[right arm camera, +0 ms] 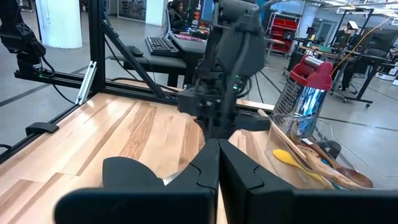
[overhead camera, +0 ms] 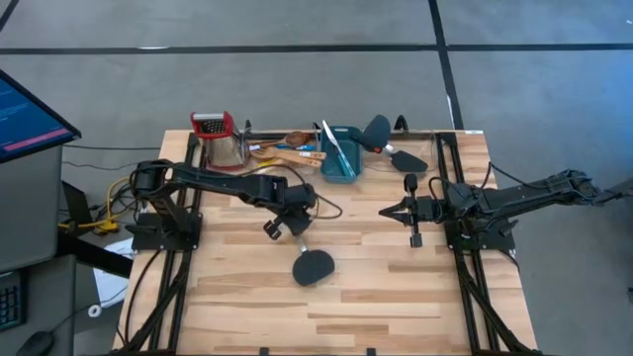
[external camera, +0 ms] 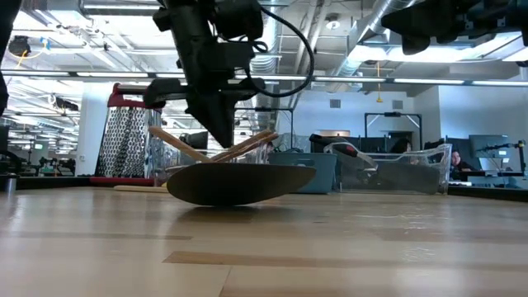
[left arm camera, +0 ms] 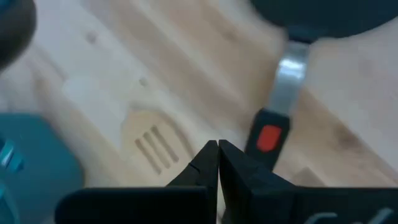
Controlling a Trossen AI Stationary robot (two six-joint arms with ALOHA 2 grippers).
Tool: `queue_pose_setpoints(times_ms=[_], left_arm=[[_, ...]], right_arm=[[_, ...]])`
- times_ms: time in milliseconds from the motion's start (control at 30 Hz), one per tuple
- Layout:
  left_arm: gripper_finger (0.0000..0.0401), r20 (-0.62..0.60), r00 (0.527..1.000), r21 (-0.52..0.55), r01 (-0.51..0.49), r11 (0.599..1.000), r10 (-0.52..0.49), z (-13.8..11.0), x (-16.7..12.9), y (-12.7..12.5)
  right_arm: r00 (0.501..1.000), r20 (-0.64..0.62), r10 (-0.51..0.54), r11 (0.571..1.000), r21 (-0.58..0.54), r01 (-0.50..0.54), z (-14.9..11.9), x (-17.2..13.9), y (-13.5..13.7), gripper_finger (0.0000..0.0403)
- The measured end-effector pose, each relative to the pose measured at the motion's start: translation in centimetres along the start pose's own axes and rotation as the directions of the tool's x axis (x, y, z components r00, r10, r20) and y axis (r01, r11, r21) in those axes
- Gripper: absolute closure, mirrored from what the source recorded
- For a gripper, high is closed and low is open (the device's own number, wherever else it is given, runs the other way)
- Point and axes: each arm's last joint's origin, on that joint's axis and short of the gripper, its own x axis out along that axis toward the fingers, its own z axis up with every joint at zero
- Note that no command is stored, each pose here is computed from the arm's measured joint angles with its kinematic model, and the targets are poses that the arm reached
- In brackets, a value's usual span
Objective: Pick & Place Kitchen Items
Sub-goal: Put the black spatula into the right transparent bin
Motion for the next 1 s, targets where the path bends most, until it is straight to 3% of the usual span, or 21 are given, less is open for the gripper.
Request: queue_pose_setpoints(times_ms=[567,1000], left_arm=[[0.0391,-0.017,1.0,-0.083,0.004,0.997,-0.005,-0.2,0.6,-1.0],[0.0268,0.002,0.999,-0.082,0.043,0.996,-0.043,-0.5,1.1,-1.6]], right_arm=[[1.0,0.0,-0.002,1.0,0.0,0.002,0.0,0.0,0.0,0.0403],[1.0,0.0,-0.002,1.0,0.0,0.002,0.0,0.0,0.0,0.0403]])
